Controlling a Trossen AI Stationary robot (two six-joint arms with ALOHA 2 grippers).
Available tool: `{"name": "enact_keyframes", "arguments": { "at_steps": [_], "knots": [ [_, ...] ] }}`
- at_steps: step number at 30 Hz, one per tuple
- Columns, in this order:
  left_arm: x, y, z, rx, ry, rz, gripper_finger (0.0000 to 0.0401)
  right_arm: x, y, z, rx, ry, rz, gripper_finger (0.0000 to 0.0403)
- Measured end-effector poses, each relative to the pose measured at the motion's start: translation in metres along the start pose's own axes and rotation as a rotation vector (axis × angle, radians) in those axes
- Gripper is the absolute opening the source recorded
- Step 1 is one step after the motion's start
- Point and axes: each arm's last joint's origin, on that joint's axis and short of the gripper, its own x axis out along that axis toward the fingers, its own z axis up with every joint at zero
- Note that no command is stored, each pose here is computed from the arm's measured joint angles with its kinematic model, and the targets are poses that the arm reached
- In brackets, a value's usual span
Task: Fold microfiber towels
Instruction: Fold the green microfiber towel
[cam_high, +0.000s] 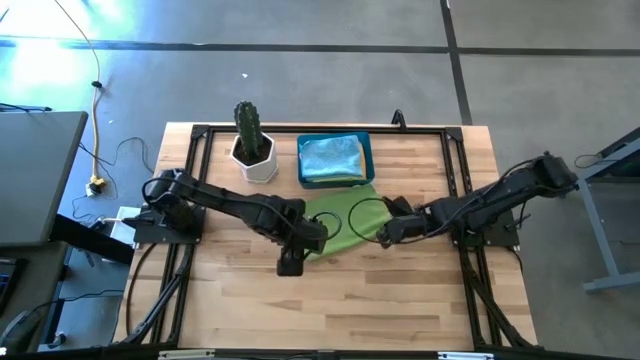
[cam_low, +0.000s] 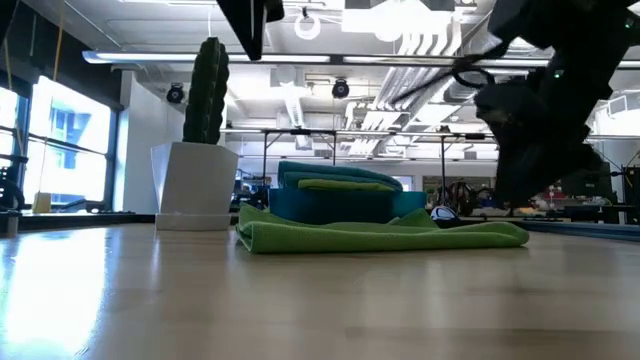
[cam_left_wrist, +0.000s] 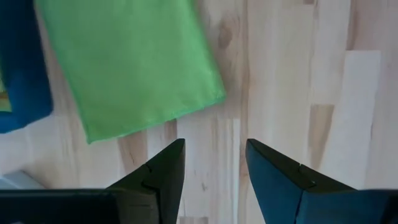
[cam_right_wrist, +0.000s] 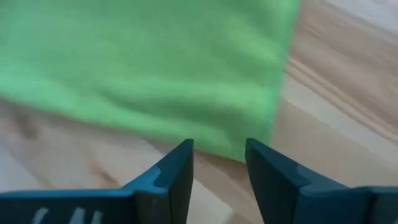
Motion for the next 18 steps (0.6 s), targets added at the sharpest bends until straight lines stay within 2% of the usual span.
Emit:
{"name": "enact_keyframes", "arguments": {
  "at_steps": [4,10,15,18],
  "knots": [
    [0.004,0.005,-0.001,-0.01,0.028,-0.02,0.0158,0.002,-0.008,0.0,0.105,0.037,-0.072,0.0167],
    [0.005,0.008,0.0,0.002,0.036,-0.021,0.0158,0.004,-0.01,0.004,0.207,0.02,-0.091,0.0222],
    [0.005,0.008,-0.001,0.017,0.036,-0.025,0.0158,0.017,-0.012,0.007,0.236,0.015,-0.145,0.0231],
    [0.005,0.008,-0.001,0.016,0.037,-0.024,0.0158,0.027,-0.009,0.009,0.258,0.023,-0.126,0.0231]
  ]
}}
